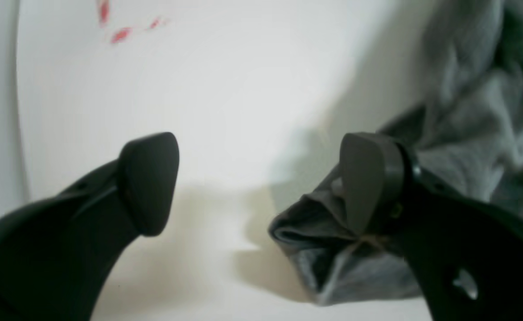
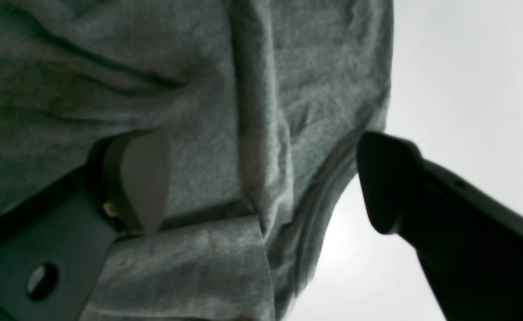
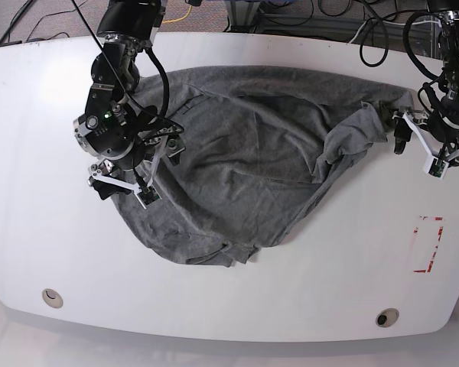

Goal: Layout the t-shirt on the table in an organized manner, then fold the t-shirt properly

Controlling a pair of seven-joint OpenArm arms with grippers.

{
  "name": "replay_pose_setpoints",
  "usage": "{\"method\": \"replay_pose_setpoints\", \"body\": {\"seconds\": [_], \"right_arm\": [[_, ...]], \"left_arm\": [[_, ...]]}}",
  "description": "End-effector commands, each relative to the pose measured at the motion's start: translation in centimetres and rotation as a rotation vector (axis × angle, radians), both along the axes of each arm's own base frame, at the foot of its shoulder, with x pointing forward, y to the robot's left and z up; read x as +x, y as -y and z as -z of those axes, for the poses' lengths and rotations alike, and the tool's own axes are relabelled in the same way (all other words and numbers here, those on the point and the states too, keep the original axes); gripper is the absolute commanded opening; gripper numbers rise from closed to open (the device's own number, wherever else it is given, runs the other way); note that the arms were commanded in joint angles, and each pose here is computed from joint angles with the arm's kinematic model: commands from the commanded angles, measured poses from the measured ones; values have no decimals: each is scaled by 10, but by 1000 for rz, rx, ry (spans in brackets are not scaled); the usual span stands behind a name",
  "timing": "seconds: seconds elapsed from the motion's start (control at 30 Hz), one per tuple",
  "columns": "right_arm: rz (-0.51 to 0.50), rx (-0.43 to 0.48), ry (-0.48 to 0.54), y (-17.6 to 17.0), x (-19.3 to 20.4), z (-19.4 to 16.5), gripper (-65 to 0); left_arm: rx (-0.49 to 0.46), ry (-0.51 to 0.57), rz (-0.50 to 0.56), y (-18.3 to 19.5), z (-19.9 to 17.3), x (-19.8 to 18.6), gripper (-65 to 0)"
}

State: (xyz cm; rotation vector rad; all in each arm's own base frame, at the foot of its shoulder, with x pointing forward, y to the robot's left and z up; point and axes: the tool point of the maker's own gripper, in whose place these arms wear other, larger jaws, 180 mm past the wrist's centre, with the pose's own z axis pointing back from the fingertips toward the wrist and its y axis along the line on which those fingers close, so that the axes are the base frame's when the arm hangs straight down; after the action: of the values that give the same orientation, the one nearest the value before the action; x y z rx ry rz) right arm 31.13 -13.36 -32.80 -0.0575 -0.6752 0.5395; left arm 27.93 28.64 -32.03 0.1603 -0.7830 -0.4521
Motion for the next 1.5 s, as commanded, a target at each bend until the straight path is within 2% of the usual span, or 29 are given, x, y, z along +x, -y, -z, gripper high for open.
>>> {"method": "replay_pose_setpoints", "body": {"seconds": [0.0, 0.27, 0.43, 0.67, 1.17, 1.47], "right_arm": [[-3, 12, 51, -2, 9, -13, -21], [-4, 14, 51, -2, 9, -13, -21], [-3, 12, 51, -2, 9, -13, -21], [-2, 12, 49, -1, 9, -12, -21], [0, 11, 48, 0, 8, -12, -21], [1, 9, 49, 1, 8, -12, -21]], "left_arm": [[97, -16, 94, -4, -6, 3, -132], [237, -139, 319, 9, 12, -10, -132], [287, -194, 405, 15, 21, -18, -132], [300, -202, 456, 26, 26, -11, -132], [291, -289, 519, 40, 58, -9, -132], [315, -328, 519, 36, 61, -14, -132]]}}
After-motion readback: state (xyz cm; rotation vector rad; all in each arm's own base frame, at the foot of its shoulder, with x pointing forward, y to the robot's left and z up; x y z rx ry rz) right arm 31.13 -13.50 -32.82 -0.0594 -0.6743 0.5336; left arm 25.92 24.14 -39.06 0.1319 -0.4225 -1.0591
